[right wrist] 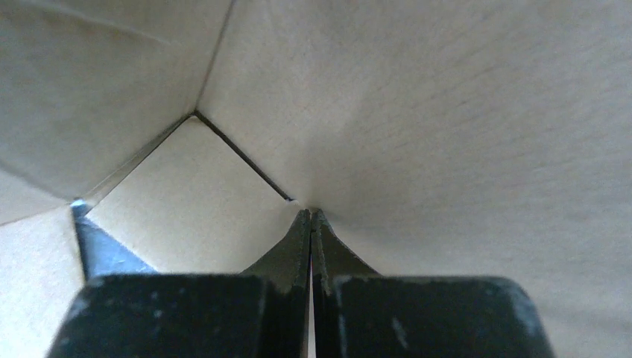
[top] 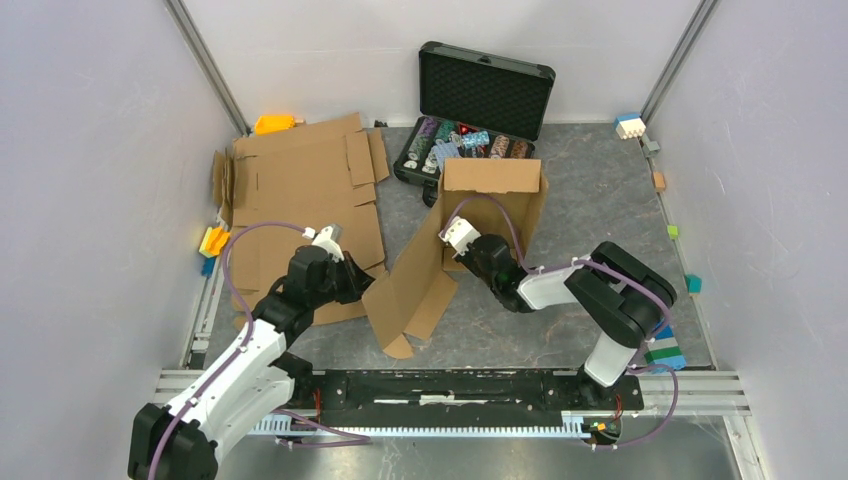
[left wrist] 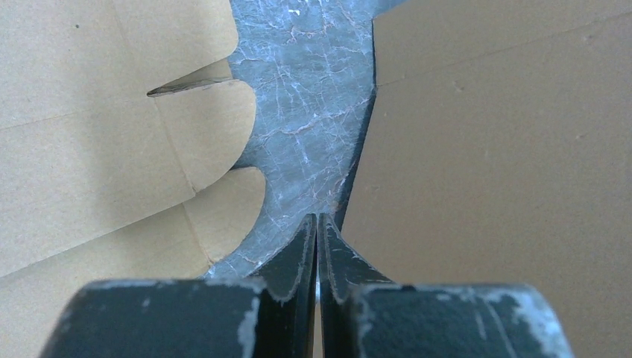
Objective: Fold the paper box
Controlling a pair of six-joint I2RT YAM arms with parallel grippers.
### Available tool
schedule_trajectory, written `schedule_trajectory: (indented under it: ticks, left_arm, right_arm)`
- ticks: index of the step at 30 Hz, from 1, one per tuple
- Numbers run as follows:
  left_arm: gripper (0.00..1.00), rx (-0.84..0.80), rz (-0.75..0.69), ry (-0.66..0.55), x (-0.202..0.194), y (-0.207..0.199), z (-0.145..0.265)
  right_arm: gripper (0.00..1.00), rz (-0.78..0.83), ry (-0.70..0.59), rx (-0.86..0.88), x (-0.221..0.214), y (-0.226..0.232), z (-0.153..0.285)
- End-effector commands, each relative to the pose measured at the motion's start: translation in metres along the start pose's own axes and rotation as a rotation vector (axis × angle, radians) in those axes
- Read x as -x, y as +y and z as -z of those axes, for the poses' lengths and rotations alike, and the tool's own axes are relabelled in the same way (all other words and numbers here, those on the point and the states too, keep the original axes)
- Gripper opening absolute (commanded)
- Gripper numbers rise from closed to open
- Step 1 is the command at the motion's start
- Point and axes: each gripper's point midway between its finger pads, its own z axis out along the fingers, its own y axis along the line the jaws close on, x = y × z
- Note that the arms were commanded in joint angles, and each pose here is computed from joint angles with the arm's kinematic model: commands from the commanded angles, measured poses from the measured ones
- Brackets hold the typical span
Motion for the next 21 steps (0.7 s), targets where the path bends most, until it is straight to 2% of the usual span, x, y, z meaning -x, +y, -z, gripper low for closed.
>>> schedule_trajectory:
  ticks: [1,11,21]
  left_arm:
    - [0.09,-0.044,0.005,-0.038,0.01,-0.01,0.002]
    - [0.09,-0.057,0.008,-0.038,0.009,-0.012,0.004]
    - [0.09,-0.072,0.014,-0.028,0.007,-0.015,0.004]
  right_arm:
    - [0.0,-0.02,0.042,0.036,-0.001,0.006,-0.013]
    - [0.0,-0.037,0.135,0.055,-0.03,0.015,-0.005]
    - [0.0,-0.141,0.288,0.079,-0.08,0.034,0.016]
